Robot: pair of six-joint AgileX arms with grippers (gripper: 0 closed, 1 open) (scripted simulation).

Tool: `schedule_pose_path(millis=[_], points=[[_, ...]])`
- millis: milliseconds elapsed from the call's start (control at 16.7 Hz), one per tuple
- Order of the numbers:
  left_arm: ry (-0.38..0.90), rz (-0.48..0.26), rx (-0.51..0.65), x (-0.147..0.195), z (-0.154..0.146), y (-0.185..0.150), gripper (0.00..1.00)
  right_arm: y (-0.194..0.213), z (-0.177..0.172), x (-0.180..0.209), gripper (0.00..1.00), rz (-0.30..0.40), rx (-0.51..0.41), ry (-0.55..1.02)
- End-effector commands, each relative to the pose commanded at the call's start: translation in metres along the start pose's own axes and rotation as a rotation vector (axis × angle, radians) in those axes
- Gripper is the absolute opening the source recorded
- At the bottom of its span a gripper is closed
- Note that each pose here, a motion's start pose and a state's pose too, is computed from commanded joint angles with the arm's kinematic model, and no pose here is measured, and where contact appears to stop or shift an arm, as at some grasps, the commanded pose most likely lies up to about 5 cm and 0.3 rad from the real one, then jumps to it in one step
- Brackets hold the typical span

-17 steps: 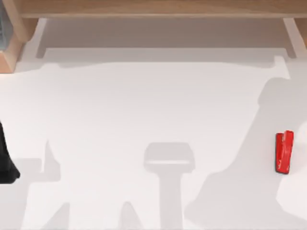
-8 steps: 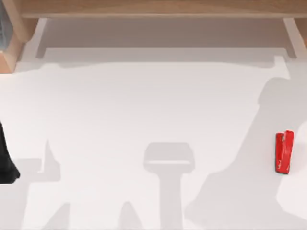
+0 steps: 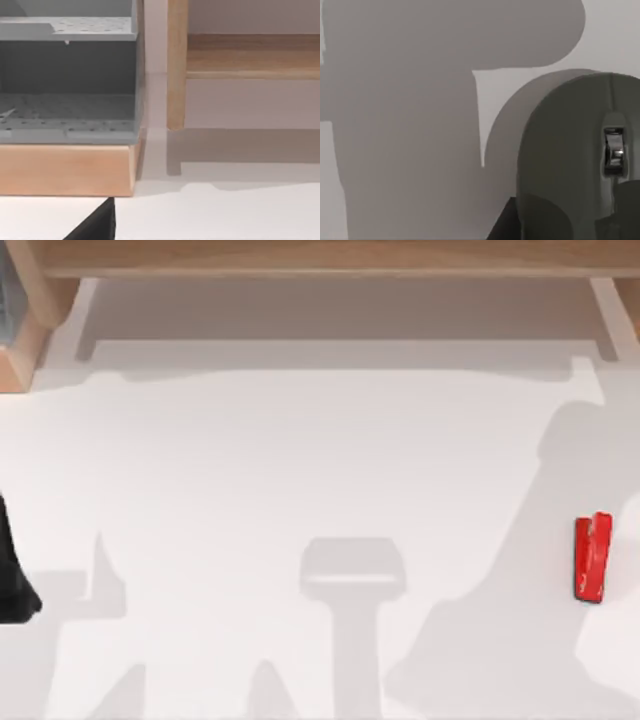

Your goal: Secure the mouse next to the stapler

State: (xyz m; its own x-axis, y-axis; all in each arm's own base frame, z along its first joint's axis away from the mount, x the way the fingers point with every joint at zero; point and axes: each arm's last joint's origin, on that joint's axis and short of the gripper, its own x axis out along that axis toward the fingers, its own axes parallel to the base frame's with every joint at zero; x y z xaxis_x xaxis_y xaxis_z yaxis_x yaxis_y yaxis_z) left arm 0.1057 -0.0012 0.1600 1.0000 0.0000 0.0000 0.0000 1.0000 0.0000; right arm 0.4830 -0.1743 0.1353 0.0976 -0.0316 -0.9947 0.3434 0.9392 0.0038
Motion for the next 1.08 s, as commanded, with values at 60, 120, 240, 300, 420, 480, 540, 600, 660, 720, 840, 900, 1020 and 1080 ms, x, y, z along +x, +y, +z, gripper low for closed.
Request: schedule_pose_path(millis=[60,120,240,300,420,480,540,600,660,720,840,900,1020,1080], points=[[0.0,0.0,0.0,0.0,0.0,0.0,1.0,0.0,0.0,0.0,0.0,0.0,0.0,0.0],[0.0,0.0,0.0,0.0,0.0,0.0,1.0,0.0,0.0,0.0,0.0,0.0,0.0,0.0],[0.0,0.0,0.0,0.0,0.0,0.0,1.0,0.0,0.0,0.0,0.0,0.0,0.0,0.0],[0.0,0.0,0.0,0.0,0.0,0.0,1.0,0.0,0.0,0.0,0.0,0.0,0.0,0.0],[0.0,0.0,0.0,0.0,0.0,0.0,1.0,0.0,0.0,0.0,0.0,0.0,0.0,0.0],[0.0,0.0,0.0,0.0,0.0,0.0,1.0,-0.001,0.0,0.0,0.0,0.0,0.004,0.0],[0.0,0.0,0.0,0.0,0.0,0.0,1.0,-0.001,0.0,0.0,0.0,0.0,0.004,0.0],[0.0,0.0,0.0,0.0,0.0,0.0,1.0,-0.002,0.0,-0.005,0.0,-0.001,0.005,-0.008],[0.0,0.0,0.0,0.0,0.0,0.0,1.0,-0.004,0.0,-0.012,0.0,-0.003,0.006,-0.018],[0.0,0.0,0.0,0.0,0.0,0.0,1.0,-0.006,-0.002,-0.02,0.0,-0.005,0.007,-0.025],[0.0,0.0,0.0,0.0,0.0,0.0,1.0,-0.009,-0.007,-0.041,0.0,-0.01,0.005,-0.046],[0.0,0.0,0.0,0.0,0.0,0.0,1.0,-0.009,-0.01,-0.053,0.0,-0.012,0.001,-0.064],[0.0,0.0,0.0,0.0,0.0,0.0,1.0,-0.006,-0.018,-0.083,0.0,-0.014,-0.011,-0.116],[0.0,0.0,0.0,0.0,0.0,0.0,1.0,-0.003,-0.024,-0.099,0.0,-0.015,-0.019,-0.148]])
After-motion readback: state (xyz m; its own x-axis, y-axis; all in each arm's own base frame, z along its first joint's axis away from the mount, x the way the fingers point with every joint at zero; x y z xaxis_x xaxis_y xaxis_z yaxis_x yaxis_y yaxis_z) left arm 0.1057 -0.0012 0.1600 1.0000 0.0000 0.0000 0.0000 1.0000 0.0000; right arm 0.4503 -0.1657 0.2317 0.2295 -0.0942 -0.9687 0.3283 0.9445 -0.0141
